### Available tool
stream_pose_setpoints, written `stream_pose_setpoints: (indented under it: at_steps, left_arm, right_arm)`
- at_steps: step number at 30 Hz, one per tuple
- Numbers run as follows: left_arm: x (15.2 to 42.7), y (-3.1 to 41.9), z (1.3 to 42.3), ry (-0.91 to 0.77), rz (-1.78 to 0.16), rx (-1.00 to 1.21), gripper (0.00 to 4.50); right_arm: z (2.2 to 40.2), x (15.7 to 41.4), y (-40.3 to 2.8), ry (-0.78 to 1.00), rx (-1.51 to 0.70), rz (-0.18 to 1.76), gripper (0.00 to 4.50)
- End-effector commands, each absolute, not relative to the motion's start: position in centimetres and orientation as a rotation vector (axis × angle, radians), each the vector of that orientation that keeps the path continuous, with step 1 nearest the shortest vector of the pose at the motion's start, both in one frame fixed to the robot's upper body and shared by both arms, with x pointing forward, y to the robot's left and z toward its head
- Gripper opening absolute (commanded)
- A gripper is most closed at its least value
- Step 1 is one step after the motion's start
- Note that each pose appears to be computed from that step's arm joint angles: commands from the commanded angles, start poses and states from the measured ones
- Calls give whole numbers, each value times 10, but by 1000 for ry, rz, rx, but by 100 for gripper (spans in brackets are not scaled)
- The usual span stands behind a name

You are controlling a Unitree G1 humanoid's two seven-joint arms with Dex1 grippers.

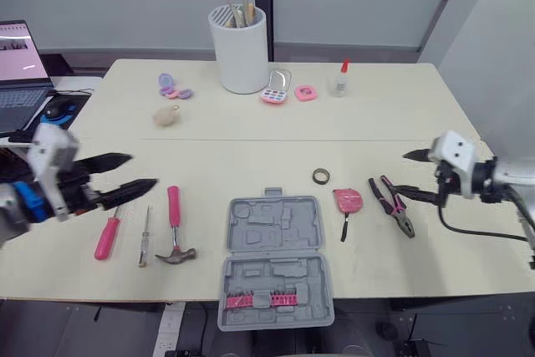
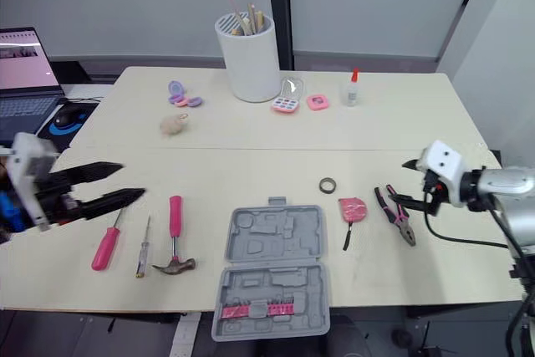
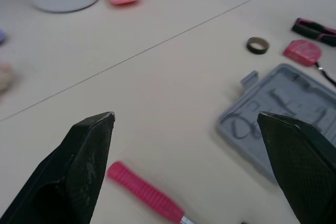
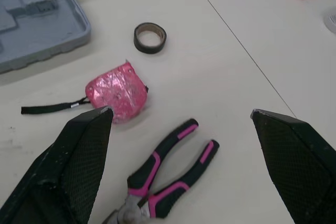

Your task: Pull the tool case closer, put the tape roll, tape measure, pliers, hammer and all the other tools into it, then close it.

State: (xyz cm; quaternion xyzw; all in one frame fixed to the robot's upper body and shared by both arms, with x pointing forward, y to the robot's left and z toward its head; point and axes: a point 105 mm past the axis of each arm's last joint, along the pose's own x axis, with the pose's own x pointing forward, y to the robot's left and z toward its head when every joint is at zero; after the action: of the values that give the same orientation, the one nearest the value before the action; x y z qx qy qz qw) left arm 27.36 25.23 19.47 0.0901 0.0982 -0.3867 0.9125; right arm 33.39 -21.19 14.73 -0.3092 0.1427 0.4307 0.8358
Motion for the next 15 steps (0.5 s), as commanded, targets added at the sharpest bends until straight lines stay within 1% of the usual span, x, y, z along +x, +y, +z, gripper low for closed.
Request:
stream_pose_setpoints:
  at_steps: [1,4,5,8,10,14,15]
  left_arm:
    - [271,204,201,124,-938,211,450]
    - [273,178,195,93,-977,227,450]
    - [272,169,194,60,-996,227,450]
    - [267,152,185,39,-1052,285,450]
    - [268,147,178,67,-1067,284,450]
    - [264,137,178,35,-1103,223,450]
    - [263,135,177,30,-1114,224,450]
  right_arm:
    - [152,341,-181,246,-701,946,447]
    - [141,345,-161,249,-721,977,447]
    - [136,346,-157,255,-734,981,430]
    - [124,352,-146,266,-740,969,350]
    - [115,353,-137,277,-734,975,281]
    - [106,355,-125,272,-725,964,281]
    - [105,358,-123,267,-729,953,260]
